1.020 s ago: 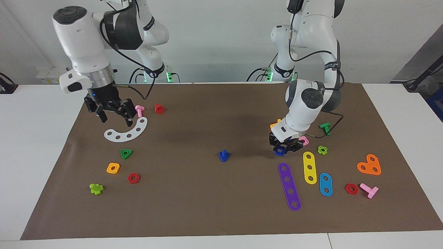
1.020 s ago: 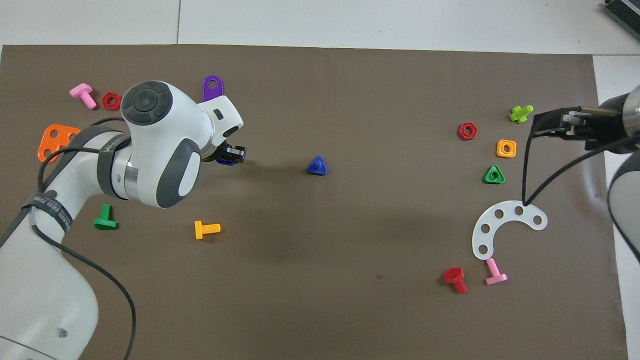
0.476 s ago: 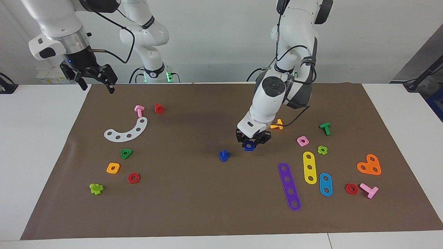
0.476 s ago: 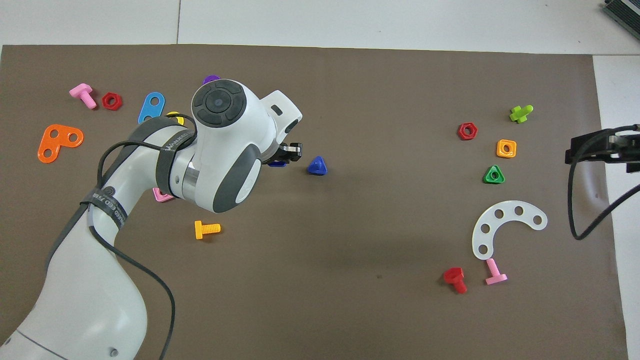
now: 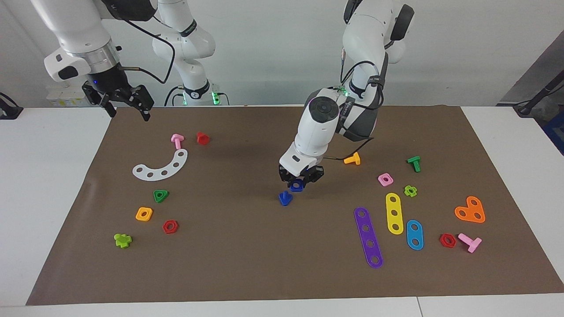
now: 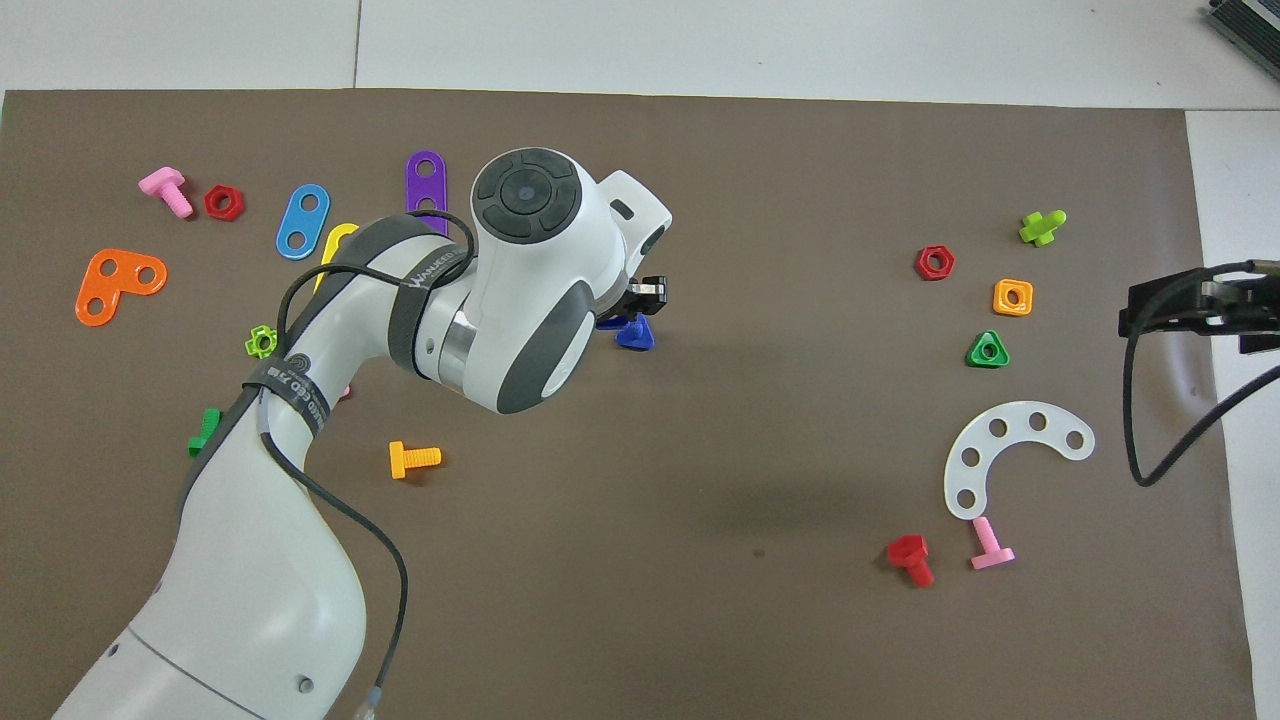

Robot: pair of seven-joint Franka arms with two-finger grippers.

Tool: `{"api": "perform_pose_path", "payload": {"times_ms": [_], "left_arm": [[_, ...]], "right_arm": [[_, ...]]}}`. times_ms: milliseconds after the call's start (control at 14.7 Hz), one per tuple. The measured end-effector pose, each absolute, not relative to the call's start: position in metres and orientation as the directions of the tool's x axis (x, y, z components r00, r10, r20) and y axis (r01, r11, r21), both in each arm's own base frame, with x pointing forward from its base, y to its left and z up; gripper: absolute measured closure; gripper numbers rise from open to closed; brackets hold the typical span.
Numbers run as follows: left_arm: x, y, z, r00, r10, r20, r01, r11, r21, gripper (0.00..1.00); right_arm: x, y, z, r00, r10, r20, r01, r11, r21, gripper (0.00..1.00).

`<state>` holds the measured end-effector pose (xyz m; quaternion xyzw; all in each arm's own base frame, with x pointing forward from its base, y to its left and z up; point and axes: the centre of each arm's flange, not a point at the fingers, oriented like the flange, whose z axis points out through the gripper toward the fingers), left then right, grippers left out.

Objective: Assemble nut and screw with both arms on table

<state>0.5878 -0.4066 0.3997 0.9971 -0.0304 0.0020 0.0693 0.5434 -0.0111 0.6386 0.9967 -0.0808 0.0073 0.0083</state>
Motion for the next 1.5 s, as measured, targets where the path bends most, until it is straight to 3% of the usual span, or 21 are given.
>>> {"api": "perform_pose_path", "payload": {"times_ms": [408,1496], "left_arm": [[0.575,-0.436,0.389,0.997,-0.080,-0.007,-0.078,-0.988,0.133,0.53],[0.574,-0.439,0.352,0.997,-0.071,-0.036,-0.067,-0.993,0.098,0.53]], "right_arm": [[0.543,-0.010,0.640,0.987,-0.162,0.016,-0.162,-0.987,-0.002,0.00],[0.543,-0.012,0.640,0.986,-0.165,0.016,-0.165,-0.986,-0.002,0.00]]}}
